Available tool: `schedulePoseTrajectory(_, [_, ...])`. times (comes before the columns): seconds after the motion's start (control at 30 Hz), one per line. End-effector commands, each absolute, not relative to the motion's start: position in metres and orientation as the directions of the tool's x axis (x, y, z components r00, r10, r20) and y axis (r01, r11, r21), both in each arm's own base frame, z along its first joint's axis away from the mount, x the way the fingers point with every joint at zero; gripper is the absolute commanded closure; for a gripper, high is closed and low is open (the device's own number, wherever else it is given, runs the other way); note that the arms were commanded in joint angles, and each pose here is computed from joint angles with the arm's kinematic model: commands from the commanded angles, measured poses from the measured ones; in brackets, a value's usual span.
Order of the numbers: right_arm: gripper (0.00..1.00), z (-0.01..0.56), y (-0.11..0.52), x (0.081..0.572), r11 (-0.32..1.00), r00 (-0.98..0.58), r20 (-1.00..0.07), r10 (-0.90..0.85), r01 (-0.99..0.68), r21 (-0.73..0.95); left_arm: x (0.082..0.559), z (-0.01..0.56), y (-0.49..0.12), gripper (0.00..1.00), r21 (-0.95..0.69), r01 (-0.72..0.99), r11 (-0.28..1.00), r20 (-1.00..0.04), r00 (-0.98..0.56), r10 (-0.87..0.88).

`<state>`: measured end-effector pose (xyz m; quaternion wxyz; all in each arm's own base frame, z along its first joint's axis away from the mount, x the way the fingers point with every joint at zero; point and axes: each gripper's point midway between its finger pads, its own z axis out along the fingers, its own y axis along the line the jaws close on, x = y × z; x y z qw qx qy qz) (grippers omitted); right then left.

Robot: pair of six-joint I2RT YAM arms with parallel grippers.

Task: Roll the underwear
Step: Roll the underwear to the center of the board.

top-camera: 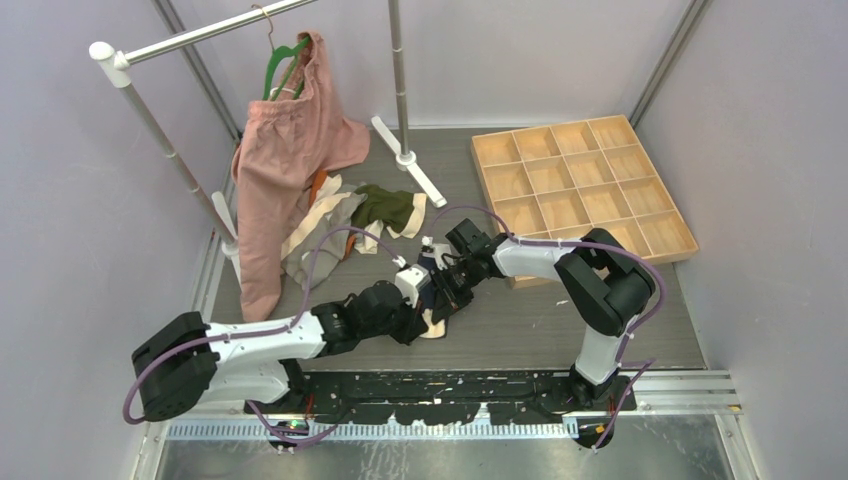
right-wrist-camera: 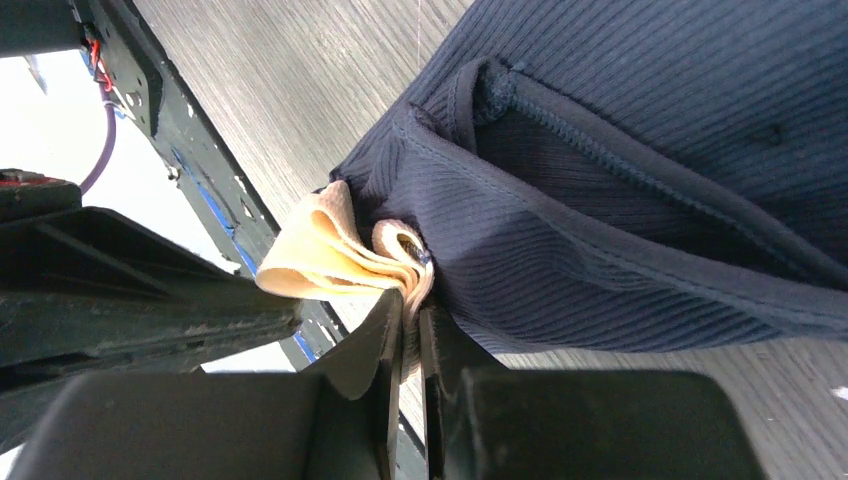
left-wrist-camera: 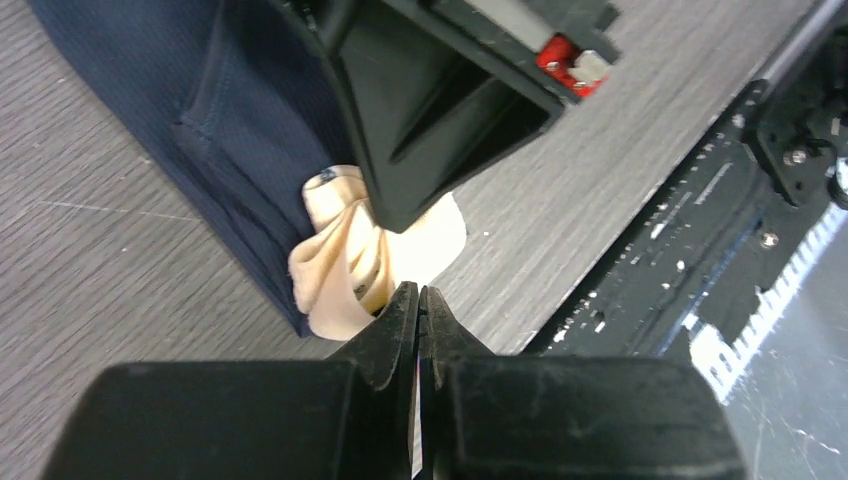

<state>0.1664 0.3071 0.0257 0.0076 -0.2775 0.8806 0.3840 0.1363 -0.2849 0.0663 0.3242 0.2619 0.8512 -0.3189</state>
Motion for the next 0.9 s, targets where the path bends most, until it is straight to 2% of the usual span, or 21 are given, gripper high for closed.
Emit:
schedulePoseTrajectory(0.0, [0.93, 0.006, 0.293, 0.171, 0.628, -0.847, -0.205, -0.49, -0.506, 0.591, 0.162, 0.08, -0.294, 0.99, -0.327, 0.631, 0.704, -0.778, -0.602, 0.178])
schedulePoseTrajectory(0.23, [0.9, 0.008, 0.291, 0.171, 0.628, -0.846, -0.209, -0.49, -0.51, 0.588, 0.174, 0.066, -0.279, 0.99, -0.281, 0.56, 0.78, -0.778, -0.608, 0.156])
schedulePoseTrajectory(0.57, [0.82, 0.018, 0.292, 0.173, 0.627, -0.847, -0.232, -0.478, -0.514, 0.585, 0.18, 0.05, -0.273, 0.99, -0.271, 0.505, 0.82, -0.759, -0.636, 0.141])
schedulePoseTrajectory(0.87, [0.66, 0.036, 0.296, 0.175, 0.615, -0.851, -0.271, -0.45, -0.515, 0.597, 0.177, 0.028, -0.272, 0.99, -0.261, 0.488, 0.833, -0.718, -0.675, 0.17])
